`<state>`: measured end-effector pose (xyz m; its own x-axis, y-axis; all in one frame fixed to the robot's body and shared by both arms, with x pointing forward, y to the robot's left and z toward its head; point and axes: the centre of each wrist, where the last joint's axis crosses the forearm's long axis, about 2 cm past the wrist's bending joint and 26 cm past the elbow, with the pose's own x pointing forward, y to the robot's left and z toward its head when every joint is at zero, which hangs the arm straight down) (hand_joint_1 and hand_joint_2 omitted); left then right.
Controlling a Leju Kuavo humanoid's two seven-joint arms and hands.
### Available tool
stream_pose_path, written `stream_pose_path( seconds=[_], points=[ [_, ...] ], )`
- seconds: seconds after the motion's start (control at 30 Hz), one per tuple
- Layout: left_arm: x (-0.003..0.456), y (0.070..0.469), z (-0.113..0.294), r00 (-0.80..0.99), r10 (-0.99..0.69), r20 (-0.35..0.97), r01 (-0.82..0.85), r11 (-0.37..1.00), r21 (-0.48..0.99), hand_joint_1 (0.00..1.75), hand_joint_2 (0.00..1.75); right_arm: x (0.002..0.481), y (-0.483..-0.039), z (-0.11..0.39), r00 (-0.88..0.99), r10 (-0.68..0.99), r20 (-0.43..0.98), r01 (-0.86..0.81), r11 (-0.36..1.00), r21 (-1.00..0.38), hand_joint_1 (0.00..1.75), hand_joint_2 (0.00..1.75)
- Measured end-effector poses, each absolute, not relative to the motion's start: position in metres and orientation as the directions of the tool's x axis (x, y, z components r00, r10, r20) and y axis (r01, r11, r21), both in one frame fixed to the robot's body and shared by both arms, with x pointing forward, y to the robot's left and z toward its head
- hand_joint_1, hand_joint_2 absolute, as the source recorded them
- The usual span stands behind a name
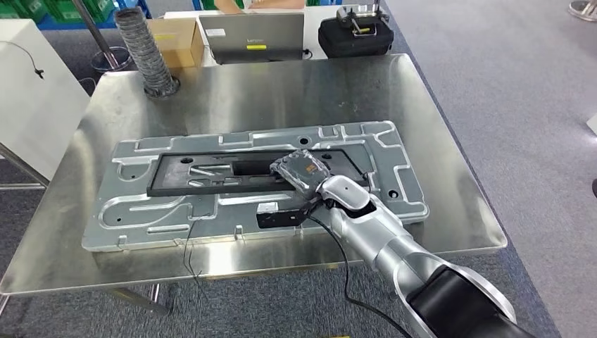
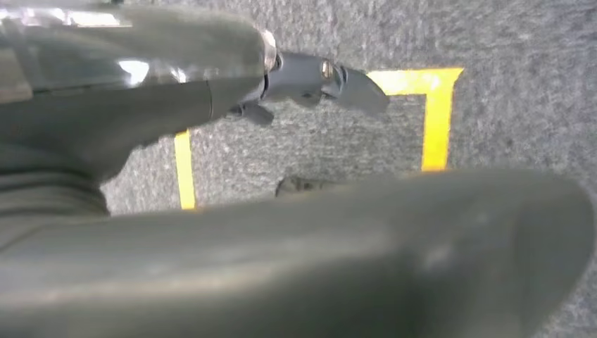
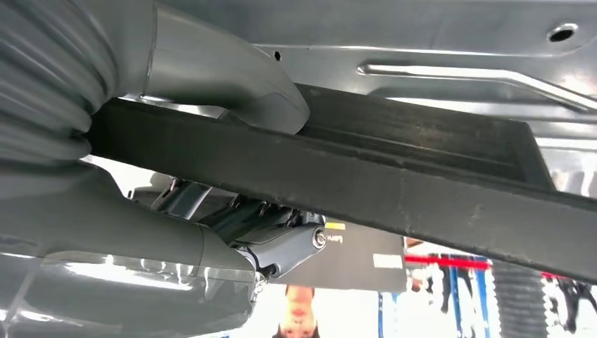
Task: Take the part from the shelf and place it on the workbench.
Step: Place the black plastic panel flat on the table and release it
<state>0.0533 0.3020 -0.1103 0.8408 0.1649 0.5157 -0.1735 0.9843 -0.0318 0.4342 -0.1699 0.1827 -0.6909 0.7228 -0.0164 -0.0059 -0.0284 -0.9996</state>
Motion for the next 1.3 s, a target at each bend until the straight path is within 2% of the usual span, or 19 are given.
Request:
stream_pose_path(
  seconds=[0.03,0.23,0.37,0.53,0.67,0.73,0.83,0.93,1.03,1.17,1.3],
  points=[
    [0.053,0.302,-0.110,0.840,0.166,0.516,-0.172,0.984,-0.036,0.00,1.75,0.434,-0.171,0.179,-0.684,0.729,-0.012,-0.027,-0.042,-0.999,0.00,0.00],
    [0.049,0.304,-0.111,0.853,0.150,0.500,-0.154,0.987,-0.034,0.00,1.75,0.430,-0.178,0.160,-0.643,0.766,-0.003,-0.107,-0.094,-0.990,0.00,0.00],
    [0.051,0.303,-0.111,0.852,0.146,0.503,-0.148,0.988,-0.035,0.00,0.00,0.430,-0.184,0.157,-0.622,0.783,0.005,-0.100,-0.073,-0.992,0.00,0.00],
    [0.052,0.303,-0.110,0.846,0.146,0.513,-0.151,0.988,-0.031,0.00,0.00,0.430,-0.198,0.153,-0.603,0.789,0.113,-0.089,0.075,-0.993,0.00,0.00],
    [0.051,0.304,-0.111,0.847,0.144,0.512,-0.155,0.988,-0.021,0.00,0.00,0.424,-0.206,0.147,-0.622,0.735,0.270,-0.022,0.328,-0.944,0.00,0.00],
    [0.052,0.304,-0.110,0.847,0.142,0.512,-0.155,0.988,-0.019,0.00,0.00,0.421,-0.210,0.150,-0.632,0.695,0.343,0.047,0.477,-0.878,0.00,0.00],
    [0.054,0.302,-0.110,0.847,0.141,0.513,-0.151,0.988,-0.022,0.00,0.00,0.414,-0.217,0.166,-0.648,0.627,0.432,0.188,0.681,-0.708,0.00,0.00],
    [0.054,0.302,-0.110,0.843,0.145,0.517,-0.156,0.988,-0.023,0.00,0.00,0.400,-0.233,0.187,-0.675,0.574,0.465,0.323,0.795,-0.513,0.00,0.00],
    [0.051,0.303,-0.111,0.837,0.155,0.525,-0.167,0.986,-0.025,0.00,0.00,0.381,-0.256,0.213,-0.700,0.593,0.398,0.485,0.804,-0.344,0.00,0.00],
    [0.047,0.303,-0.111,0.826,0.176,0.535,-0.189,0.981,-0.030,0.00,0.00,0.343,-0.296,0.241,-0.679,0.686,0.264,0.671,0.725,-0.157,0.00,0.00],
    [0.045,0.304,-0.111,0.813,0.203,0.546,-0.215,0.976,-0.043,0.00,0.00,0.298,-0.342,0.258,-0.608,0.760,0.231,0.781,0.624,0.004,0.00,0.00]
  ],
)
